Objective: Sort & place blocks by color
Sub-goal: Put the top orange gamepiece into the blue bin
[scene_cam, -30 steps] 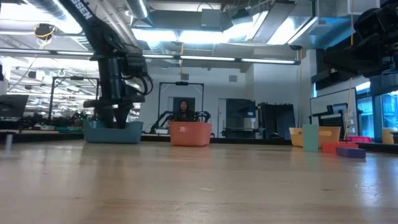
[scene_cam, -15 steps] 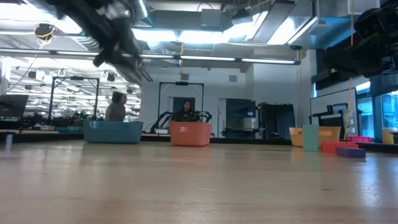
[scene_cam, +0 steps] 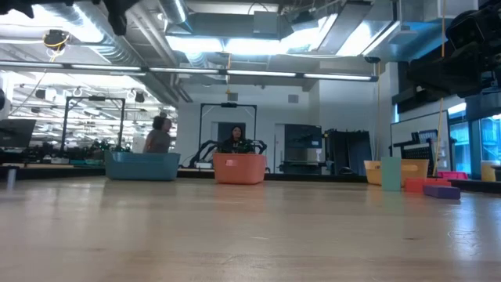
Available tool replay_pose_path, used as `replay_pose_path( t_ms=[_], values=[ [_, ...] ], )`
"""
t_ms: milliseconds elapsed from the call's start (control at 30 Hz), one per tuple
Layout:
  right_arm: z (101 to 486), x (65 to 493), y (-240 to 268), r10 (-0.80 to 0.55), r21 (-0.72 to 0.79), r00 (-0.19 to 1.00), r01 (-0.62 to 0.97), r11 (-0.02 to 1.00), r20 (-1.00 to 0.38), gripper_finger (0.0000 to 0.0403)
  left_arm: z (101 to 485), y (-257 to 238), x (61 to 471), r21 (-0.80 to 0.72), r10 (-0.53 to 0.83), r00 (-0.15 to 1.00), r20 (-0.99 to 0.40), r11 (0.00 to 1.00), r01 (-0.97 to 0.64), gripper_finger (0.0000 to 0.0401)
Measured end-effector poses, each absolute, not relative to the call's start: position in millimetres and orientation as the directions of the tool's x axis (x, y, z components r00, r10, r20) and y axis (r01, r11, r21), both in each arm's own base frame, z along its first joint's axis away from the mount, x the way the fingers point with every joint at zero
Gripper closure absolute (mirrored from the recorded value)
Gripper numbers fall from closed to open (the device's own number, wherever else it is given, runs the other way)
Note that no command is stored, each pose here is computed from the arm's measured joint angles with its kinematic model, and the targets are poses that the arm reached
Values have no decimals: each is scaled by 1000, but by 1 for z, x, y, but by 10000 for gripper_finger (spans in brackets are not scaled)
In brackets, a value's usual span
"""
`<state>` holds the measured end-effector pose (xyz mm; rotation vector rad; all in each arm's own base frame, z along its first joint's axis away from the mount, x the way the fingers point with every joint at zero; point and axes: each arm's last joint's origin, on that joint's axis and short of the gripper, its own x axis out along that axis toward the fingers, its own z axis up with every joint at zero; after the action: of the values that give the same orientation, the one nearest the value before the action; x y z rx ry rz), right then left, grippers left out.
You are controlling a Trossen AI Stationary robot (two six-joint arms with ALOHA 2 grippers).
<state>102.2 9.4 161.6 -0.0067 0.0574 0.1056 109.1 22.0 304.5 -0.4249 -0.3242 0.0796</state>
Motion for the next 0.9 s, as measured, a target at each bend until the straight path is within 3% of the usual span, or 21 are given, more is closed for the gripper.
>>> replay_pose_path(
  t_ms=[300,700,800,900],
  values=[
    [162,102,9,105,-4,993,-106,994,-57,377,303,24,102,-459,249,925,285,883,-96,234],
    [162,102,9,105,-10,993,-106,994,-56,377,304,22,103,-517,191,938,289,856,-15,234],
    [166,102,9,106,-81,994,-106,991,-8,377,304,22,103,-515,182,940,288,857,-9,234],
    [177,102,10,117,4,987,-118,993,107,377,304,21,103,-503,166,943,288,864,2,234]
  ],
)
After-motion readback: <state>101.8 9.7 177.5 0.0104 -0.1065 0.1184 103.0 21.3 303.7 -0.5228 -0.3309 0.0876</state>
